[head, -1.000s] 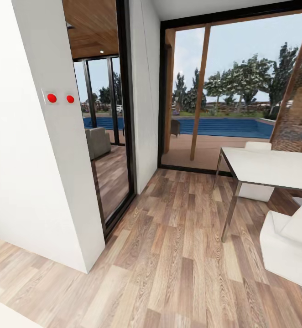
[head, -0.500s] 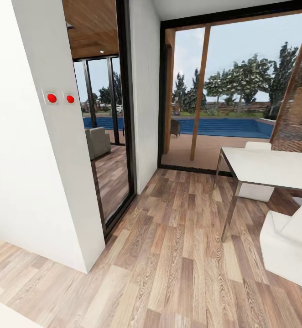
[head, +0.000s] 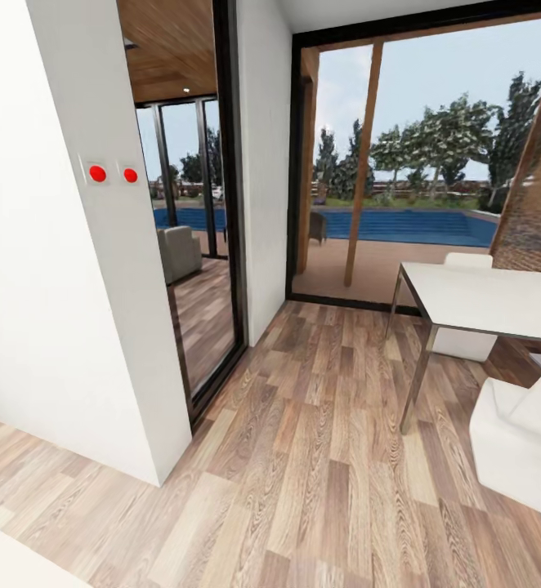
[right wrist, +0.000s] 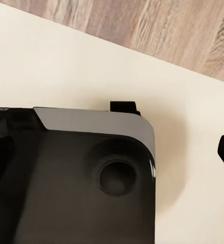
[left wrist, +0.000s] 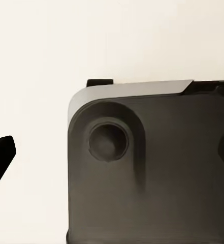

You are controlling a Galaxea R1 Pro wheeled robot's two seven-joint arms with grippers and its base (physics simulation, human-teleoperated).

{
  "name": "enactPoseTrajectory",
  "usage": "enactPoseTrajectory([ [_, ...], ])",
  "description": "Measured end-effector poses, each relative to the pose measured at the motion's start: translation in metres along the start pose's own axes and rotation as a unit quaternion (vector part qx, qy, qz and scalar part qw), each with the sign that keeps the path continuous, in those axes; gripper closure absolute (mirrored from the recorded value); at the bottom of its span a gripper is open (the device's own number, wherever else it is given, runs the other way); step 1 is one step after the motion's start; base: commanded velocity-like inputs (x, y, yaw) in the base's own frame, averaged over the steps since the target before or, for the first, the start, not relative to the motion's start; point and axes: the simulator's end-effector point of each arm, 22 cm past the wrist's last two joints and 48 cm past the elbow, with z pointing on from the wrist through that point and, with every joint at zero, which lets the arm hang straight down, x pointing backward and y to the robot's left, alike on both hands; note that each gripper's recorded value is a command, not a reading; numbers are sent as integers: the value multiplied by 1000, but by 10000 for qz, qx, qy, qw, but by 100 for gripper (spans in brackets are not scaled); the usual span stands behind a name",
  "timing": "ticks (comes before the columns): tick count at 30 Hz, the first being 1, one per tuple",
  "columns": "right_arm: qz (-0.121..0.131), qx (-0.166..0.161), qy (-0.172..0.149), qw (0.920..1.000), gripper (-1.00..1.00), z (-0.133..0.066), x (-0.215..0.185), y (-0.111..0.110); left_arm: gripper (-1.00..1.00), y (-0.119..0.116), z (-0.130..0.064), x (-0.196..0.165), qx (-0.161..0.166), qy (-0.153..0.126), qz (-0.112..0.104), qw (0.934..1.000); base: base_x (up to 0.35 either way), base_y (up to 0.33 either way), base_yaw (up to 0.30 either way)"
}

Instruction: Set up a coffee station on the kitchen countertop: keep the coffee maker on the countertop, move the bottle of coffee from the kitchen shelf to the counter next to the coffee maker, place a paper coffee filter on top of the coffee maker, put the saucer next to the coffee maker with the coffee cup on the saucer, and place the electric kettle next to the coffee maker.

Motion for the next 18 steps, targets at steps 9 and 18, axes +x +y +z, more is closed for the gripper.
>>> enactPoseTrajectory([
  [9,0,-8,68,10000,-100,0,6,1,-100,0,-1,6,-12,80,-15,10000,0,0,79],
  [18,4,-17,140,9999,-100,-11,8,3,-100,2,-12,6,-43,124,-44,9999,0,0,193],
])
